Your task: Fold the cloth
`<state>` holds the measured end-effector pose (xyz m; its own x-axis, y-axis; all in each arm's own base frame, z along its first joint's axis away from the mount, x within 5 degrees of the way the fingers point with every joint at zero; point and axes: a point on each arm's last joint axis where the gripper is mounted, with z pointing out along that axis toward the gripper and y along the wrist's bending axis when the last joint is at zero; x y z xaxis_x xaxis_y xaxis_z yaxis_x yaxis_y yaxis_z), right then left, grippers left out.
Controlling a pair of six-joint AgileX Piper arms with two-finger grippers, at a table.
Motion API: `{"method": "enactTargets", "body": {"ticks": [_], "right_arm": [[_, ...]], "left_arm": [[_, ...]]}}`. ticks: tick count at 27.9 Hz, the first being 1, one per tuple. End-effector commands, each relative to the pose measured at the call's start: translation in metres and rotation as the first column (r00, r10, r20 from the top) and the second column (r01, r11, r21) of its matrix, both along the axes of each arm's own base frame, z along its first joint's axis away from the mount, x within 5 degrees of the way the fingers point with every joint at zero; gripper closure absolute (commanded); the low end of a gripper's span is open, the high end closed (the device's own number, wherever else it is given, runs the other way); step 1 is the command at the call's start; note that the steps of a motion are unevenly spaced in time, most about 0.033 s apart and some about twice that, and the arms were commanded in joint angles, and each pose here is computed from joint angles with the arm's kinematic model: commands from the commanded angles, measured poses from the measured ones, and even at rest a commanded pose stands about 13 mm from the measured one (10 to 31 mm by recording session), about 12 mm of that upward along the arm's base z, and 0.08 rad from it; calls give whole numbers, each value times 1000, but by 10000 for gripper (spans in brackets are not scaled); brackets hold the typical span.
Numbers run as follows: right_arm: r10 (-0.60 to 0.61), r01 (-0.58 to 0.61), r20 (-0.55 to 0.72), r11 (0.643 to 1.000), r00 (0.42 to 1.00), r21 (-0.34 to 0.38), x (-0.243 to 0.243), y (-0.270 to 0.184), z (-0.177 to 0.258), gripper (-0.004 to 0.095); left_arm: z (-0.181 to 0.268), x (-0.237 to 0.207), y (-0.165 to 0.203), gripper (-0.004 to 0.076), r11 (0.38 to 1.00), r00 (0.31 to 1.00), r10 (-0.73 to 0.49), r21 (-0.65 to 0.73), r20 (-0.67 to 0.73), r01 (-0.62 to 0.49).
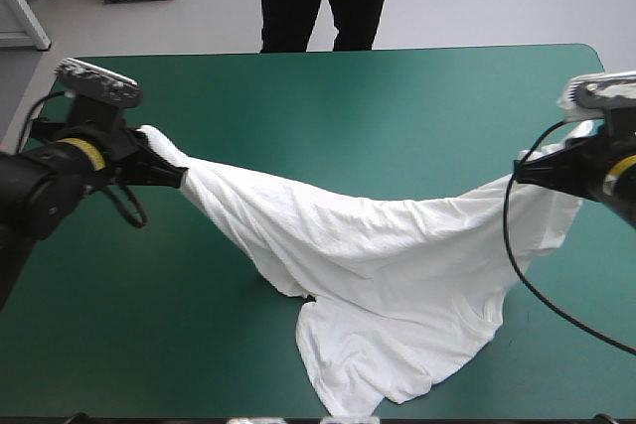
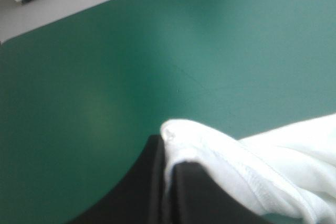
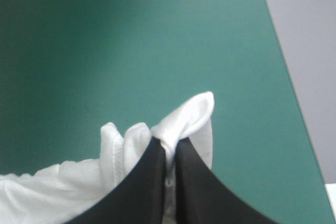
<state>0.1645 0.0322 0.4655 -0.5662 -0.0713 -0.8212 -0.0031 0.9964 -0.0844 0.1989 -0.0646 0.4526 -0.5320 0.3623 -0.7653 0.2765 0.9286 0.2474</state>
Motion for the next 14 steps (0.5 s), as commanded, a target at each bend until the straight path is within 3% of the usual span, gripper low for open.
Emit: {"method": "enactTargets", "body": {"ticks": [1, 10, 14], "right_arm": [[21, -22, 95, 1000, 995, 17, 32, 13, -20, 925], [-72, 71, -110, 997, 991, -13, 148, 22, -95, 925], [-121, 131, -164, 990, 979, 55, 186, 13, -112, 925]], "left_arm": [[-19, 41, -11, 733, 998, 998, 27, -54, 49, -24], [-76, 136, -30, 733, 995, 998, 43, -89, -38, -46], [-93, 160, -35, 733, 995, 998, 47, -85, -52, -51]]}}
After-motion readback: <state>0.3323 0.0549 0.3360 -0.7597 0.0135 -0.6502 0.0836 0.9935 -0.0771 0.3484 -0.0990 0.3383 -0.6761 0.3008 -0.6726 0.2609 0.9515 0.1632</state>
